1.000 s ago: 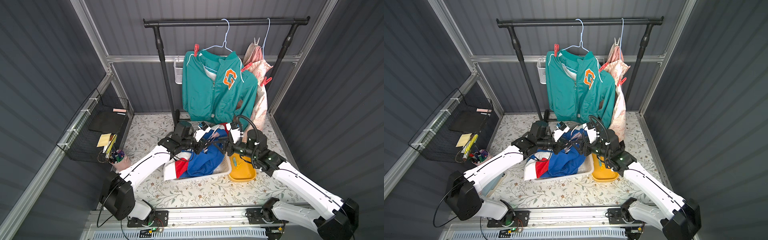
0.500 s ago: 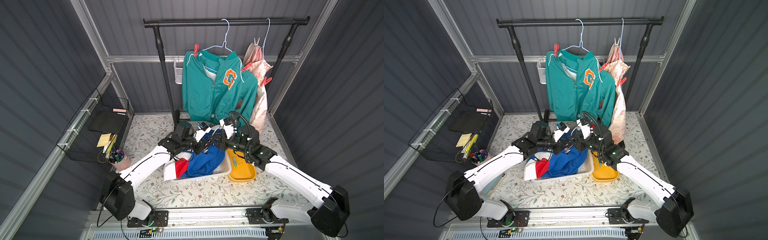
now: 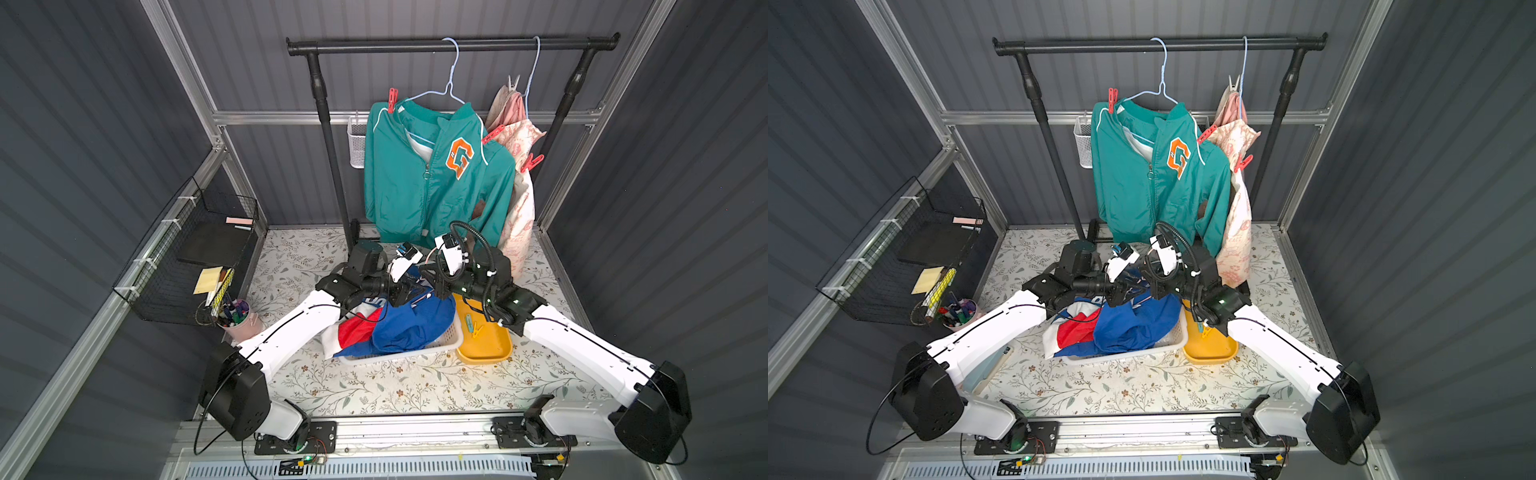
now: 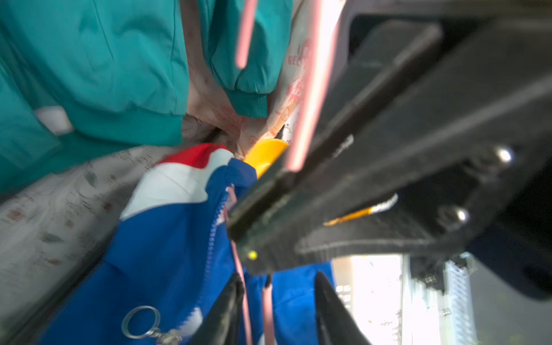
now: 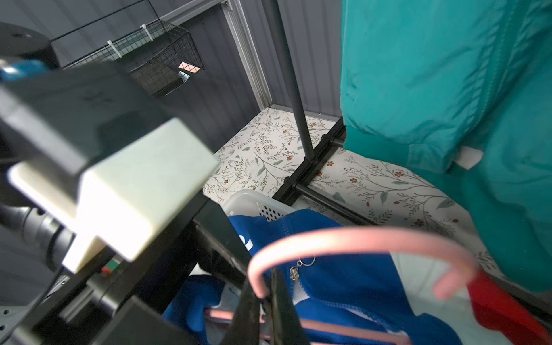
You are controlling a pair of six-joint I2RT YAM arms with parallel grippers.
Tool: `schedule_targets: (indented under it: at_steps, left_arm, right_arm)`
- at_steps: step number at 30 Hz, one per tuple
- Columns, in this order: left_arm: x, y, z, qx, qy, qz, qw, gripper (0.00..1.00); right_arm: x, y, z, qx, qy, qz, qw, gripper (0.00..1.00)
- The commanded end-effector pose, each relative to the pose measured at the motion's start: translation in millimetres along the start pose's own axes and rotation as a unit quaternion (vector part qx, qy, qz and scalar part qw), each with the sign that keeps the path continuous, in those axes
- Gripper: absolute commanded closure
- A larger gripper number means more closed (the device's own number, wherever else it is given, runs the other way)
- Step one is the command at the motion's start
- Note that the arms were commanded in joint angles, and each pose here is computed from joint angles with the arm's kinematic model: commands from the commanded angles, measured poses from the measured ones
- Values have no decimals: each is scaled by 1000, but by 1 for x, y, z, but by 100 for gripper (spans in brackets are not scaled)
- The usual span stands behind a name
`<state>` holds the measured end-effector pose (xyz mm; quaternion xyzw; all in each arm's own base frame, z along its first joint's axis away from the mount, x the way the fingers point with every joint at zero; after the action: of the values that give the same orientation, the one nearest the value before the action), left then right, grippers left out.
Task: Remove the clothespins securing jackets to the hanger
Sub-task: Pick up the hanger from the basket.
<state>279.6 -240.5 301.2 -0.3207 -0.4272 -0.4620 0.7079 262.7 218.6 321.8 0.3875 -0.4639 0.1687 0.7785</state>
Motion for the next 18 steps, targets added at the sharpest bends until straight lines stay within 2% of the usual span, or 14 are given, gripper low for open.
schedule_targets:
  at_steps: [1, 6, 8, 13, 18]
  left_arm:
    - [30, -1, 22, 43, -35, -38, 998, 39]
    - [46, -10, 52, 81, -58, -59, 993, 21]
    - [50, -14, 67, 109, -69, -44, 991, 14]
    - [39, -13, 93, 209, -30, -18, 977, 9]
    - [24, -19, 113, 254, -4, 17, 967, 9]
  right_arm:
    - [12, 5, 7, -14, -21, 6, 1000, 100]
    - [19, 1, 11, -35, -23, 20, 999, 100]
    - [23, -3, 12, -41, -24, 19, 999, 100]
    - [38, -26, 17, -45, -39, -12, 998, 100]
    - [57, -37, 23, -34, -53, -17, 998, 100]
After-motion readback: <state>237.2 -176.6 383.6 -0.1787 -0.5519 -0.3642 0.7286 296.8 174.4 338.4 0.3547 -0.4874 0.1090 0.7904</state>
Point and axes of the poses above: each gripper's point midway between its finger pads, its own z axis back along the fingers, its own y axis along the line the jaws close on, x = y × z, the point moved 9 cm from there along z, back along the fingers, and after that the axes turned 9 degrees about -z, right-handed, at the moved point
